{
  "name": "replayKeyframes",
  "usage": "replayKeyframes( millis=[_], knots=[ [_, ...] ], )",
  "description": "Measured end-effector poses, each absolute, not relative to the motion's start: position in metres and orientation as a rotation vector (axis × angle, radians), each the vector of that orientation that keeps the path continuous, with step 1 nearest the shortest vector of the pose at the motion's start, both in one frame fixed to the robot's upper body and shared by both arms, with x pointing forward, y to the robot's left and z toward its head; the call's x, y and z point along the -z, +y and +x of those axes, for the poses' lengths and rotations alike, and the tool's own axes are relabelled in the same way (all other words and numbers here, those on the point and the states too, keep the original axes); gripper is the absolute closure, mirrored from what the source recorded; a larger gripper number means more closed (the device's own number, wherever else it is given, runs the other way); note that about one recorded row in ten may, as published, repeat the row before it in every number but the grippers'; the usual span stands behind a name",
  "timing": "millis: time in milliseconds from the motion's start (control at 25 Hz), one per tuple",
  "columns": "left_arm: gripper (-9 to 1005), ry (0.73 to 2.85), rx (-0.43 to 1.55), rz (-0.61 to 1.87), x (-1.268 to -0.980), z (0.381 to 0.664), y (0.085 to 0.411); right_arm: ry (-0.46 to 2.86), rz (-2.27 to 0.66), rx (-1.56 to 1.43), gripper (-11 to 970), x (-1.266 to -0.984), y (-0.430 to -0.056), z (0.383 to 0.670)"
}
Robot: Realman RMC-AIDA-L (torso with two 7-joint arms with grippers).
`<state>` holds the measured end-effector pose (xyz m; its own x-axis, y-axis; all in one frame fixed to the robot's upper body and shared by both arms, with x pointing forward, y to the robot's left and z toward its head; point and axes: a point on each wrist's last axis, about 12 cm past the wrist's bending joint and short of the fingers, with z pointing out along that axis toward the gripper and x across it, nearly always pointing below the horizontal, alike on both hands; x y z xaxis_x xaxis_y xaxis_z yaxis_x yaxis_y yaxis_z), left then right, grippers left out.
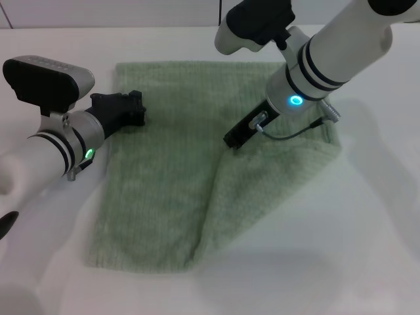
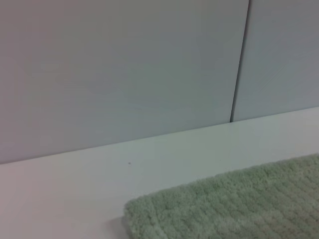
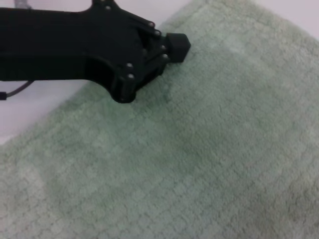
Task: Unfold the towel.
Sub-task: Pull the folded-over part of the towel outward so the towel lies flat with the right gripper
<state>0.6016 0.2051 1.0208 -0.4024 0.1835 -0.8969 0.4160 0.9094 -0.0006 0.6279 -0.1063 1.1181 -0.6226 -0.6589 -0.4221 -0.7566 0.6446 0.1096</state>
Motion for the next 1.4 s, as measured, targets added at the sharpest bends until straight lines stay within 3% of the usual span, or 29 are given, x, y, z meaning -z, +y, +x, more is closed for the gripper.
replayKeyframes(
  millis=[320,720,1120,1400],
  knots=[
    [995,1.994,0.27,0.435,-1.02,0.601,0.205,2.419,-1.303,-0.417,938,-1.138,-0.107,0.62],
    [993,1.994,0.272,0.435,-1.021,0.602,0.204,2.193,-1.766,-0.417,939,-1.162,-0.116,0.59],
    [991,1.995,0.278,0.426,-1.022,0.603,0.203,2.082,-2.0,-0.358,938,-1.188,-0.119,0.569],
    [990,1.995,0.279,0.424,-1.022,0.603,0.203,2.071,-2.123,-0.341,939,-1.188,-0.116,0.558]
  ],
)
